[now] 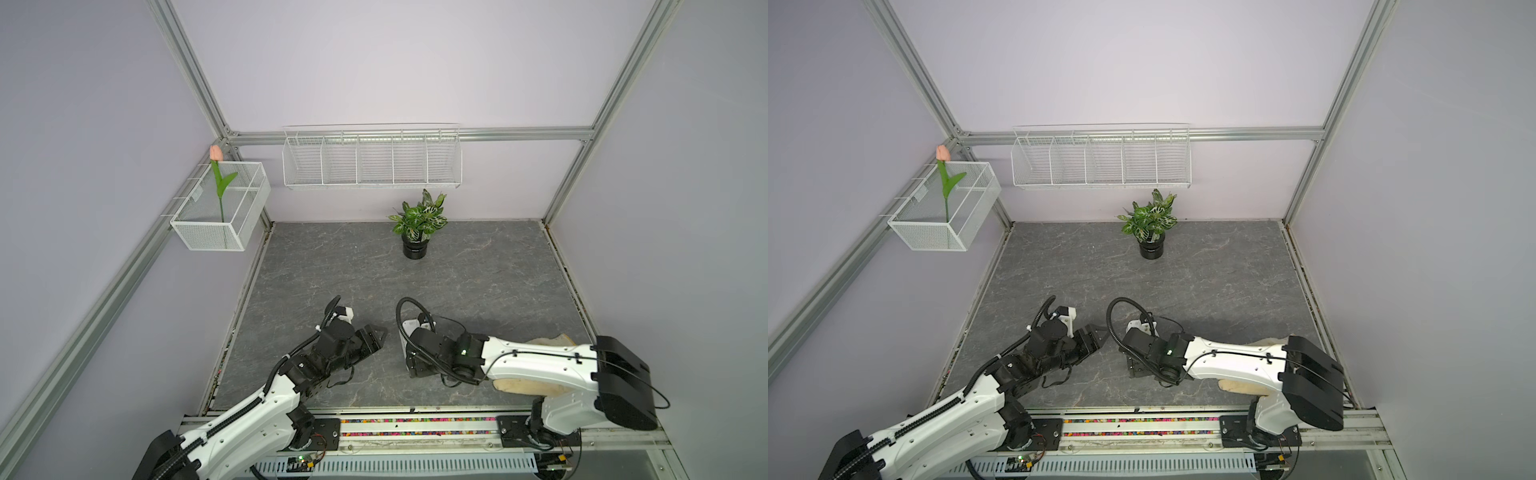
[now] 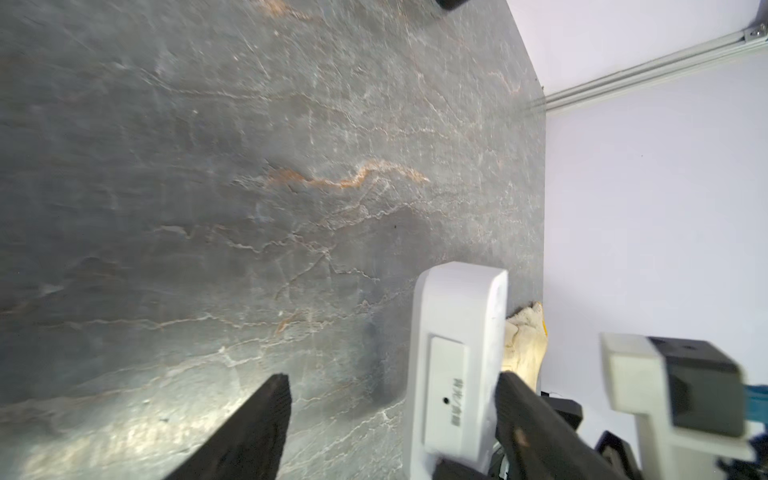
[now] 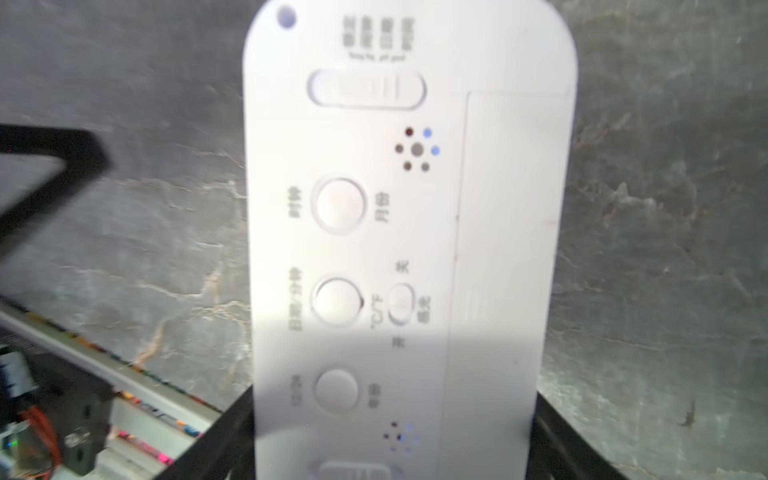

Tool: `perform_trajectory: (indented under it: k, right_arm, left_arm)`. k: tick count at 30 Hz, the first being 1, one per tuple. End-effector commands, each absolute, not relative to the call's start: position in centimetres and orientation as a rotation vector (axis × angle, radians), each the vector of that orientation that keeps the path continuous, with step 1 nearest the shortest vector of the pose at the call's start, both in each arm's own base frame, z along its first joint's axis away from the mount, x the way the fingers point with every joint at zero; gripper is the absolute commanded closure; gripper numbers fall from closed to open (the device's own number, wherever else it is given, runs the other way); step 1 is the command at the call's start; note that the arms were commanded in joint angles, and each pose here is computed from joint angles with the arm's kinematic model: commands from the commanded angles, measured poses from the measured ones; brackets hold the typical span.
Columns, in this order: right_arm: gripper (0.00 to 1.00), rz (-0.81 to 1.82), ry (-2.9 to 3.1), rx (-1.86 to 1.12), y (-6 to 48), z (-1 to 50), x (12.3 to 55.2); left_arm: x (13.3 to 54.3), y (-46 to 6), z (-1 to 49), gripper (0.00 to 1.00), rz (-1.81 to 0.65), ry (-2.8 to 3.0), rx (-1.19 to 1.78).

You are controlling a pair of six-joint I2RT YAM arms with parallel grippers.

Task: Insert the battery into the alarm
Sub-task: Adjust the alarm at the center of the board.

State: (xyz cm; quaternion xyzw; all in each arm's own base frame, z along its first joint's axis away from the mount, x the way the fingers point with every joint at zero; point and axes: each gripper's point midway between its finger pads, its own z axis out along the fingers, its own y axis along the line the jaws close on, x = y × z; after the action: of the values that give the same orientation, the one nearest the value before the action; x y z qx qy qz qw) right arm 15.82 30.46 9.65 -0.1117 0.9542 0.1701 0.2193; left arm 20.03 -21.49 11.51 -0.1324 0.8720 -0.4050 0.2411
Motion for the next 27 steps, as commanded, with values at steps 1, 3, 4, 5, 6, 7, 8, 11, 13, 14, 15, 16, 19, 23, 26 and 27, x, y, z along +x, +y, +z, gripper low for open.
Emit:
perform_trajectory:
  k: [1,3,4,5,6,7,8,11,13,14,15,16,19,23,26,27]
  right_arm:
    - [0.23,0.612,2.497,-0.313,31.2,12.6,17.0]
    - [0.23,0.633,2.476,-0.303,30.7,13.3,17.2]
    - [0.23,0.640,2.474,-0.302,30.6,13.5,17.3]
    - [0.23,0.645,2.475,-0.297,30.4,13.6,17.3]
    - [0.23,0.637,2.482,-0.290,30.1,13.6,17.3]
    - [0.23,0.636,2.488,-0.282,29.9,13.5,17.3]
    - [0.23,0.639,2.494,-0.272,29.7,13.4,17.3]
    - [0.23,0.673,2.493,-0.245,29.6,13.5,17.4]
    - [0.23,0.690,2.484,-0.254,29.7,13.8,17.3]
    - [0.23,0.703,2.477,-0.260,29.9,14.1,17.3]
    - [0.23,0.715,2.471,-0.269,30.0,14.3,17.2]
    - [0.23,0.725,2.467,-0.275,30.1,14.5,17.2]
    - [0.22,0.761,2.447,-0.293,30.5,15.1,17.1]
    - [0.22,0.802,2.422,-0.314,30.9,16.0,16.8]
    - [0.22,0.829,2.407,-0.337,31.3,16.5,16.6]
    - [0.22,0.831,2.406,-0.339,31.4,16.6,16.5]
  left_arm:
    - [20.3,-24.3,15.1,0.18,-1.266,2.303,-0.238]
    - [20.1,-25.1,15.7,0.18,-1.279,2.287,-0.201]
    - [19.9,-25.6,16.3,0.18,-1.293,2.268,-0.175]
    - [19.8,-26.2,16.9,0.18,-1.313,2.244,-0.145]
    - [19.6,-26.6,17.6,0.18,-1.334,2.220,-0.126]
    - [19.7,-26.7,18.1,0.17,-1.344,2.204,-0.123]
    - [19.7,-26.6,18.6,0.17,-1.350,2.182,-0.127]
    - [19.9,-26.2,19.8,0.17,-1.365,2.123,-0.139]
    - [19.8,-26.3,20.1,0.16,-1.375,2.112,-0.130]
    - [19.8,-26.4,20.0,0.16,-1.371,2.122,-0.123]
    - [19.8,-26.6,19.9,0.16,-1.371,2.135,-0.114]
    - [19.7,-26.8,19.6,0.16,-1.370,2.150,-0.107]
    - [19.6,-27.7,19.3,0.16,-1.391,2.176,-0.083]
    - [19.7,-28.5,18.8,0.16,-1.388,2.207,-0.064]
    - [19.8,-28.8,18.8,0.18,-1.407,2.196,-0.063]
    - [19.9,-29.0,18.9,0.21,-1.408,2.194,-0.058]
